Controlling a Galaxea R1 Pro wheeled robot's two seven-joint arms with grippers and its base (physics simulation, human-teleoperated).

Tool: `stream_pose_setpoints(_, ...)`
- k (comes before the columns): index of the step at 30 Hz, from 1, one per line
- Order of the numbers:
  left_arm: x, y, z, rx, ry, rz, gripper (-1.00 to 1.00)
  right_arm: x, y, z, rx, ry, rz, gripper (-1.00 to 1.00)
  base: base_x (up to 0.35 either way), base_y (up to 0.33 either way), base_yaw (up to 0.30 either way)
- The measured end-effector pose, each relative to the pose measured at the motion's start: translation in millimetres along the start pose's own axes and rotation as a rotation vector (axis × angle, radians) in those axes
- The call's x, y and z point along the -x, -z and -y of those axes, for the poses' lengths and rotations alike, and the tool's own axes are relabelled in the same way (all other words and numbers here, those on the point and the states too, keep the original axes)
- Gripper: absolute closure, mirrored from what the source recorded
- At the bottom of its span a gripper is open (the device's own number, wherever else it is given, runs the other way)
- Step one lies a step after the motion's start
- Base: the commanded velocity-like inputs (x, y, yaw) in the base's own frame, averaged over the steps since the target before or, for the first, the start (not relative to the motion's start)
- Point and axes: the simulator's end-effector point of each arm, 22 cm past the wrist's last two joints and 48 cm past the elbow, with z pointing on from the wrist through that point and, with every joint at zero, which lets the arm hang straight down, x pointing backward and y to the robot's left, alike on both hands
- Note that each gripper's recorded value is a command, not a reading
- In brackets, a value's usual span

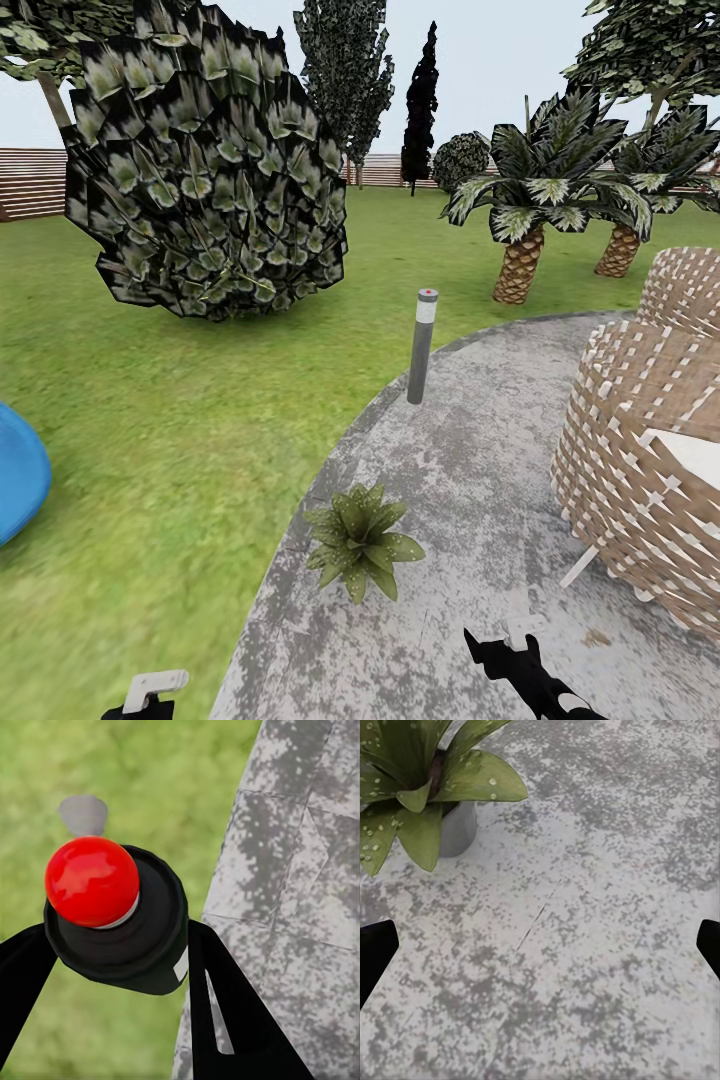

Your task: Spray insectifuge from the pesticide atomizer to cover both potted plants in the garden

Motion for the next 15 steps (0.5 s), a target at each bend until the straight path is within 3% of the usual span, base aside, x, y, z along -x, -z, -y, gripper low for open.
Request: stream_pose_setpoints(15, -4.4, 0.8, -0.1, 0.000, -0.002, -0.006, 1.00, -0.4, 0.1, -0.1, 0.001, 0.000, -0.001, -1.00, 0.000, 0.000, 0.000)
